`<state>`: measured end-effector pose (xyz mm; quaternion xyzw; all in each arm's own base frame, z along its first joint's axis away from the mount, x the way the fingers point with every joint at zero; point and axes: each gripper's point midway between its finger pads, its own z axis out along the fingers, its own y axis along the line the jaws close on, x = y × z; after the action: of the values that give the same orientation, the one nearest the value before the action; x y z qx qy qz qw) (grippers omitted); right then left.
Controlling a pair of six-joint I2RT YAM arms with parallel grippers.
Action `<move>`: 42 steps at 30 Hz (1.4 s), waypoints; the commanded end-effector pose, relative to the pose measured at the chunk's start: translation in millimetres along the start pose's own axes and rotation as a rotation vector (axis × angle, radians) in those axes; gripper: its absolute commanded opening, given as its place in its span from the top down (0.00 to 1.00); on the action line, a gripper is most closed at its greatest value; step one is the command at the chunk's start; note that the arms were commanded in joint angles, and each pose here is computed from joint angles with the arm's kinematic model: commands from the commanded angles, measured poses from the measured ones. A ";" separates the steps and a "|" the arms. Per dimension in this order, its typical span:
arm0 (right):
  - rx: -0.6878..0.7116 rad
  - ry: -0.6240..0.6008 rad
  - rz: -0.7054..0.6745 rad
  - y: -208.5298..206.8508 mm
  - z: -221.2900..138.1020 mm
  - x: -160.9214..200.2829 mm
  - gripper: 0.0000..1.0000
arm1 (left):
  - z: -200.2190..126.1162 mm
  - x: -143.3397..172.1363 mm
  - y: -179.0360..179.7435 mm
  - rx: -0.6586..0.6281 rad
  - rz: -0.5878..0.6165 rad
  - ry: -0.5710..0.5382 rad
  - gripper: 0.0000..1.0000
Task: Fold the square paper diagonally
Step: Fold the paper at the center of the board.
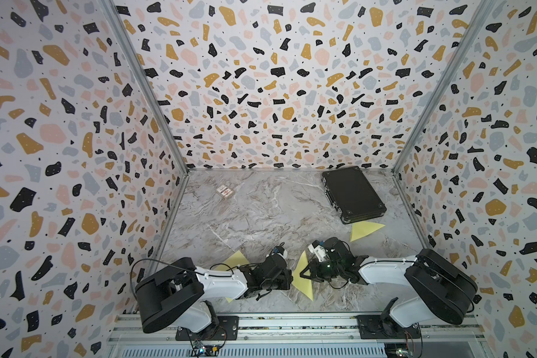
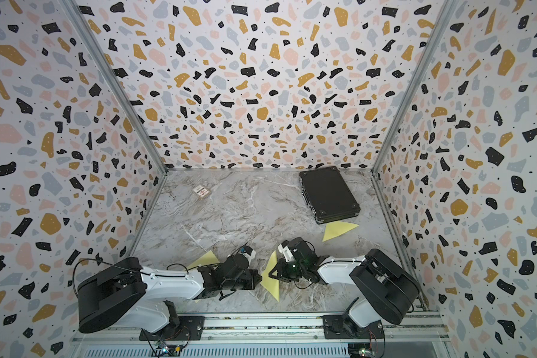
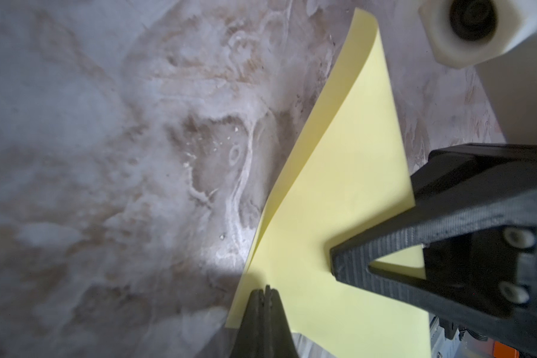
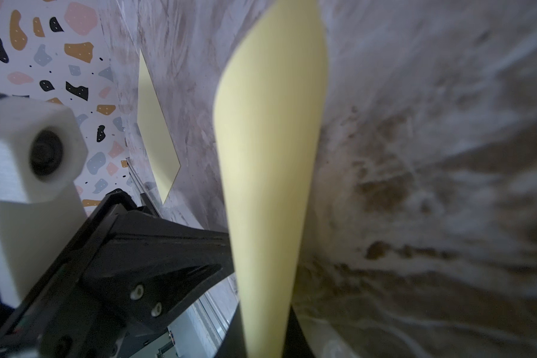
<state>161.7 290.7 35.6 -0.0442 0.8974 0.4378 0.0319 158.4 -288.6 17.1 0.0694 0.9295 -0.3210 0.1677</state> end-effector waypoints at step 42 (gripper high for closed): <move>-0.056 -0.109 -0.186 14.1 -13.7 -45.1 0.89 | 3.2 38.4 46.3 -0.171 0.011 0.127 1.00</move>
<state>194.7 284.6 46.1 -0.0908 0.8846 0.4464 0.0996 158.2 -290.1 17.0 0.0717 0.9291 -0.3204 0.1702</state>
